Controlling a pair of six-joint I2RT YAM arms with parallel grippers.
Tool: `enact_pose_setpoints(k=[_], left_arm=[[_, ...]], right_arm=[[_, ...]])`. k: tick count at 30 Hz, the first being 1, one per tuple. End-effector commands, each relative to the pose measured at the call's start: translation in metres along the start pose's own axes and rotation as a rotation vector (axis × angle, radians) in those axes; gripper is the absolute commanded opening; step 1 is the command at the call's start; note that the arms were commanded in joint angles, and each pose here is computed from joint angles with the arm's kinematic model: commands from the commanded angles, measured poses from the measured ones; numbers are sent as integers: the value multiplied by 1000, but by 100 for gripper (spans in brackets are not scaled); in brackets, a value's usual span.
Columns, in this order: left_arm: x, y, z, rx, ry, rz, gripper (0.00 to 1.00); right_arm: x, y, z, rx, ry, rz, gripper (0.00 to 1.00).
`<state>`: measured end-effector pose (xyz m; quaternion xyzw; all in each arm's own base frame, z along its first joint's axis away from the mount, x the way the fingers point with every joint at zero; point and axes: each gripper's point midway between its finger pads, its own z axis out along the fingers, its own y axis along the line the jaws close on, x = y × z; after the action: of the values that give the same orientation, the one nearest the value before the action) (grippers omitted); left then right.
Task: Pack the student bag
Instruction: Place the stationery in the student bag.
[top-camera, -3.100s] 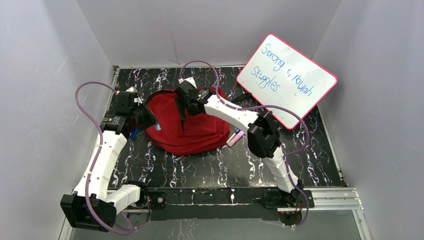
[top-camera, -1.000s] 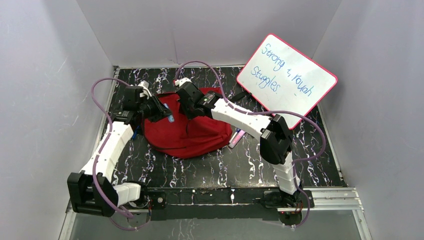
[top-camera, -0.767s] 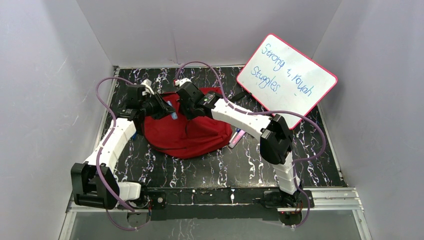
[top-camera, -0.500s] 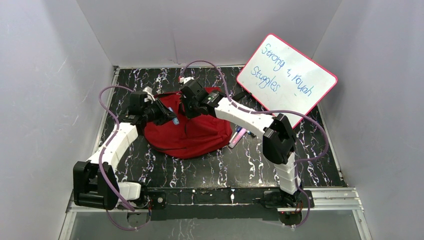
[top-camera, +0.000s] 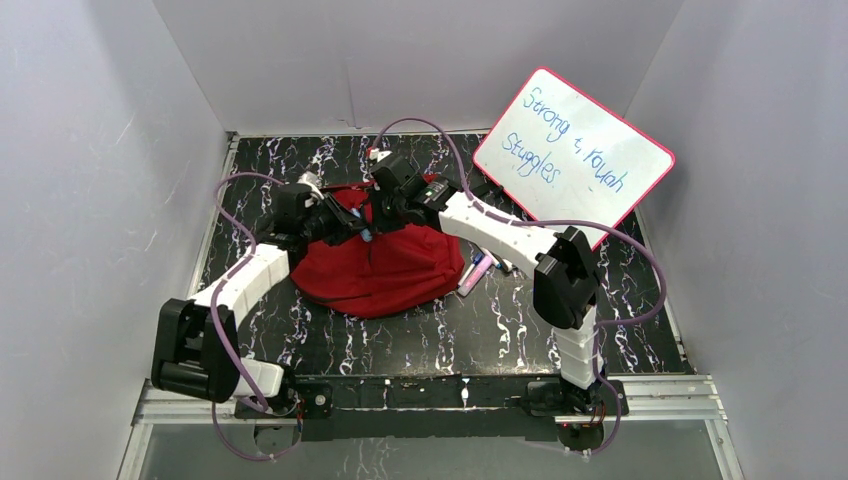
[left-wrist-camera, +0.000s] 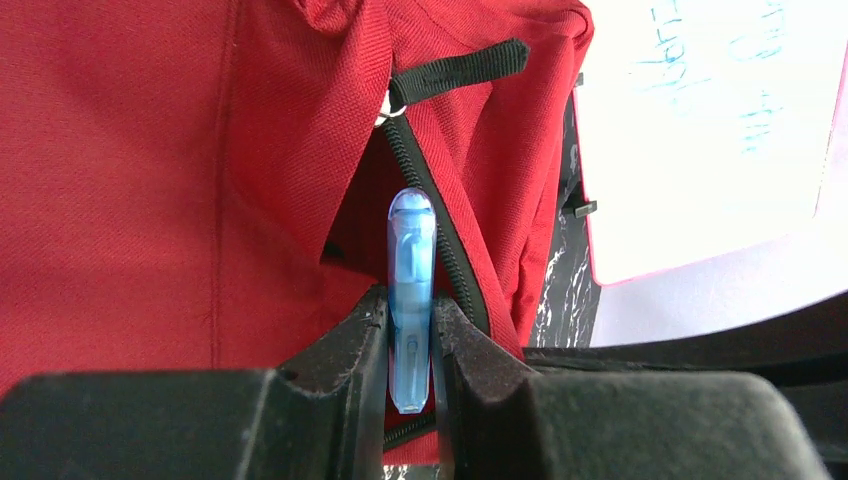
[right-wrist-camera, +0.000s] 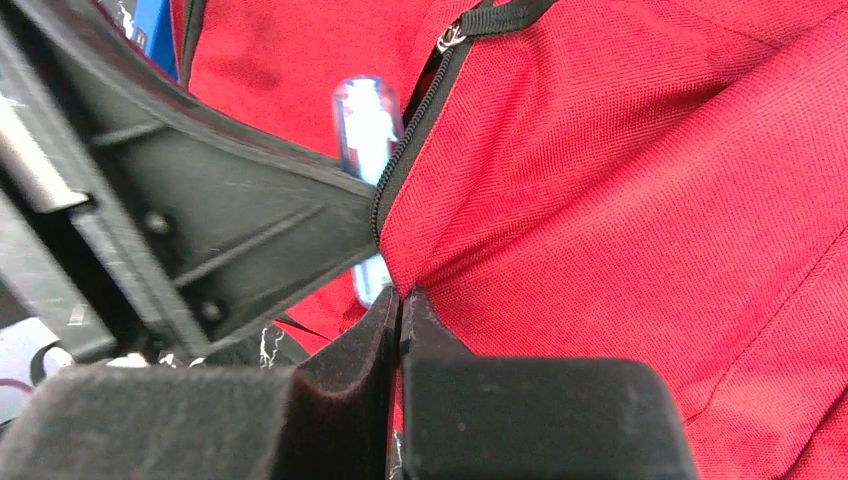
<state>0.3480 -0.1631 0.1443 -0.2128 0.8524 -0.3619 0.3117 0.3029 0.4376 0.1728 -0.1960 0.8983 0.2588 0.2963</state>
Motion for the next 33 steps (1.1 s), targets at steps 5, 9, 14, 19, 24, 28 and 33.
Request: enact_pose_setpoints(k=[5,9,14,19,24,28,33], left_arm=[[12,-8,23,36,-22,1,0],[20,-15,32,82,3,14,0],[36,-35,42,170,69,65,0],[54,-31,55,147,134,104,0],[54,-24,58,101,149,127,26],[50,-20,52,48,144,163,47],[48,-4,43,-44,141,202,65]], right_arm=[[-40,46,-44,-209,-114,41,6],[-39,48,-45,-237,-110,46,6],[-35,47,-40,-253,-91,59,6],[-34,43,-39,-247,-89,66,6],[-31,36,-38,-238,-81,73,6],[-28,30,-37,-228,-76,77,6],[-25,22,-35,-221,-71,87,7]])
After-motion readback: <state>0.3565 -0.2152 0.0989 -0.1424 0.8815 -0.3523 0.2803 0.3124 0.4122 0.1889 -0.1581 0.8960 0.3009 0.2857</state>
